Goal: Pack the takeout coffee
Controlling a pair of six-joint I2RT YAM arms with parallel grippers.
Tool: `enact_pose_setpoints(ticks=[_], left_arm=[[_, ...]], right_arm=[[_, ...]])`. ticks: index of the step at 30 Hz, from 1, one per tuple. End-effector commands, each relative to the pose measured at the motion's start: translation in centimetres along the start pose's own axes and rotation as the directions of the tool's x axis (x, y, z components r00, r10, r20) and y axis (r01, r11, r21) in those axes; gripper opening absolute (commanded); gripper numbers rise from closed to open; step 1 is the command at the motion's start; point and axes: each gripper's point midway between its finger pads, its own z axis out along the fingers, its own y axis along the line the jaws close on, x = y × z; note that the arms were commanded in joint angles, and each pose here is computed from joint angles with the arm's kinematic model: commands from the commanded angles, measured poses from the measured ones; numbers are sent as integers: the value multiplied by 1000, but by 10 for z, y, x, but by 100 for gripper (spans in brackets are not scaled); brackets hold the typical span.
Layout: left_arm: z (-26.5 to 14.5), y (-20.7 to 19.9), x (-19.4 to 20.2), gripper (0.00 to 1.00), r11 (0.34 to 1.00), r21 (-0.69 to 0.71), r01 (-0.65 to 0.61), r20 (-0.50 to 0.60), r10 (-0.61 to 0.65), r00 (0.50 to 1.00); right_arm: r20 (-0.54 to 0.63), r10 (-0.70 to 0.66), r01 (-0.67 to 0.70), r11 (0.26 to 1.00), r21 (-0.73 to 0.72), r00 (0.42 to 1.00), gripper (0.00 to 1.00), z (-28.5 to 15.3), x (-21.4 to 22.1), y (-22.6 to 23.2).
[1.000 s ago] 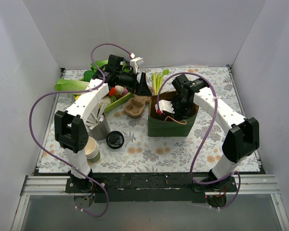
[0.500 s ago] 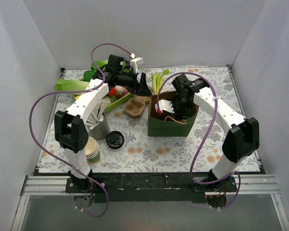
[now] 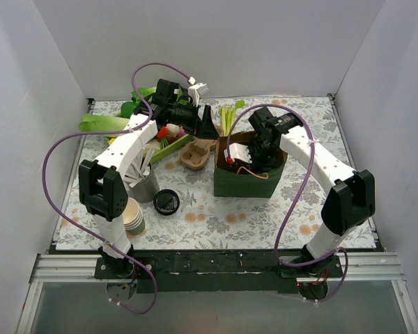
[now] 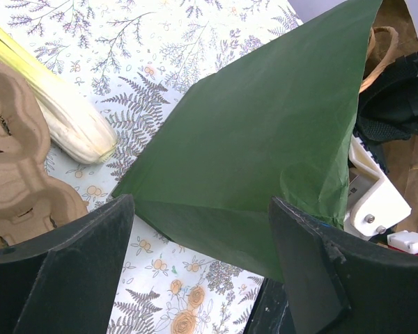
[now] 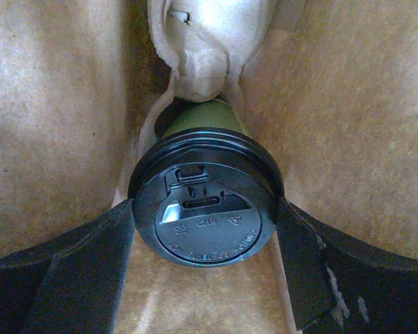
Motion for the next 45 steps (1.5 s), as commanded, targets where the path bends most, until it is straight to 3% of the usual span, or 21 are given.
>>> enact_pose_setpoints(ticks=[1, 15, 17, 18, 19, 30, 45], left_arm=[[-19, -28, -17, 78, 997, 27, -75, 53, 73, 996], [-16, -28, -17, 78, 997, 44, -70, 49, 68, 997], [-16, -29, -18, 78, 996, 47, -73, 50, 71, 996], [-16, -29, -18, 78, 996, 47, -73, 50, 71, 996], [-17, -29, -17, 78, 997, 46, -70, 49, 68, 997], [-19, -30, -16, 78, 997, 41, -71, 50, 69, 996], [-19, -30, -15, 78, 996, 42, -74, 49, 72, 996]], right_arm=[[22, 21, -21, 1000, 1, 1000, 37, -5, -6, 2], [27, 34, -34, 999, 27, 999, 45, -11, -10, -1], [28, 37, -38, 999, 37, 999, 52, -13, -10, -2], [31, 37, -38, 998, 43, 999, 64, -13, -11, -3], [30, 40, -41, 998, 49, 999, 69, -14, -11, -4], [49, 30, -35, 994, 101, 998, 91, -29, -19, -12], [55, 50, -57, 988, 143, 997, 98, -54, -24, -10]])
